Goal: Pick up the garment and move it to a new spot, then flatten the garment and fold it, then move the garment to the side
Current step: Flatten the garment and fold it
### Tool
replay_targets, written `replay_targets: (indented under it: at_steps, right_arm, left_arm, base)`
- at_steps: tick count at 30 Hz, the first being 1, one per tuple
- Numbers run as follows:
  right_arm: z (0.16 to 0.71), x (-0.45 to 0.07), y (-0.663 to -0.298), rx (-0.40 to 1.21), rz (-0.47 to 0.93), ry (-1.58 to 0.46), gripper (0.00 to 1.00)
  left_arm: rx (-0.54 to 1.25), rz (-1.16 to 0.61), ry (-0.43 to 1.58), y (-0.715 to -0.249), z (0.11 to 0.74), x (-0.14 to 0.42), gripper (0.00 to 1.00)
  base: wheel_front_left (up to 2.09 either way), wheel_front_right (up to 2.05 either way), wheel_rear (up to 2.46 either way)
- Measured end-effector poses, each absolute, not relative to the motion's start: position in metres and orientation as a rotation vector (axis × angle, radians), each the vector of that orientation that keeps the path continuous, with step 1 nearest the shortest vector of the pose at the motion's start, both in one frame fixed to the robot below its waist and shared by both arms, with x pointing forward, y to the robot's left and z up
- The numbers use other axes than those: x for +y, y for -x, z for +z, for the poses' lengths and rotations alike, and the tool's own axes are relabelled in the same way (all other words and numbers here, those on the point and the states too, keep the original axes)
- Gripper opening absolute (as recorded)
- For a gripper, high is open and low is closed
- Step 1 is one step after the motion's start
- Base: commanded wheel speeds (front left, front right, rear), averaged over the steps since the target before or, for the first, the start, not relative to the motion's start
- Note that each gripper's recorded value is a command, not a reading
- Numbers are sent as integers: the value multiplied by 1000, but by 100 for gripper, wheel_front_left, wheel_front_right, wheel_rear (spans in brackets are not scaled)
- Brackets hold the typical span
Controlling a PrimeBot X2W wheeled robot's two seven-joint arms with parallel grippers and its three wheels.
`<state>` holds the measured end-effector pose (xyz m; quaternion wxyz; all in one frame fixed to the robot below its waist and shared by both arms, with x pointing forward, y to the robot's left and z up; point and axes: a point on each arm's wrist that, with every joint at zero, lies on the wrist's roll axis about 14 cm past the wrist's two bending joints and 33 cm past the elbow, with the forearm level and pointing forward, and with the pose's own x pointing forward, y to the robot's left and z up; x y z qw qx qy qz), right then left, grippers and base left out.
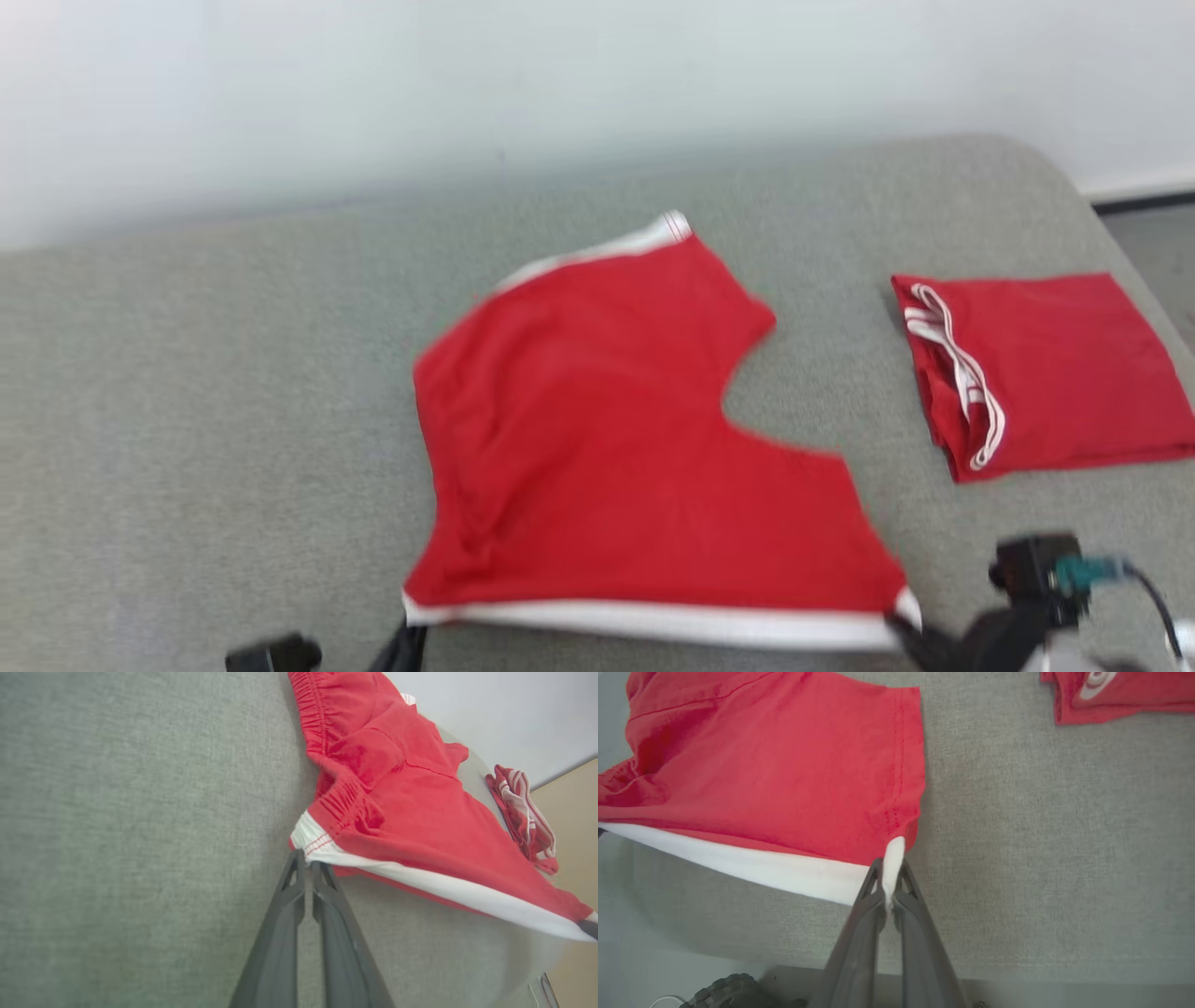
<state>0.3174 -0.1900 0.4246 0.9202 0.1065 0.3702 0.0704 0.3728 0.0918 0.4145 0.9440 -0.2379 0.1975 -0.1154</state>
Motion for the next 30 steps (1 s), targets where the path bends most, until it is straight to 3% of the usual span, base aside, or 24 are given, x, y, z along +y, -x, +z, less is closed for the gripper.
replay_targets:
  at_steps: [6,13,18,30]
  right_arm:
    - [421,-185,-273,845,117,-248,0]
    - [424,-182,-259,885,113,-230,0]
    - [445,-184,-290,799,146,-154,0]
    - [479,-174,-402,626,274,48,0]
  left_arm:
    - [512,-220,437,-325,399,103,0]
    - [599,-208,425,-291,392,107,0]
    - [583,-226,449,-298,403,96,0]
    - [458,-318,562,-375,464,62,0]
  base:
    - [0,0,0]
    - [0,0,0]
    - [0,0,0]
    - [0,0,0]
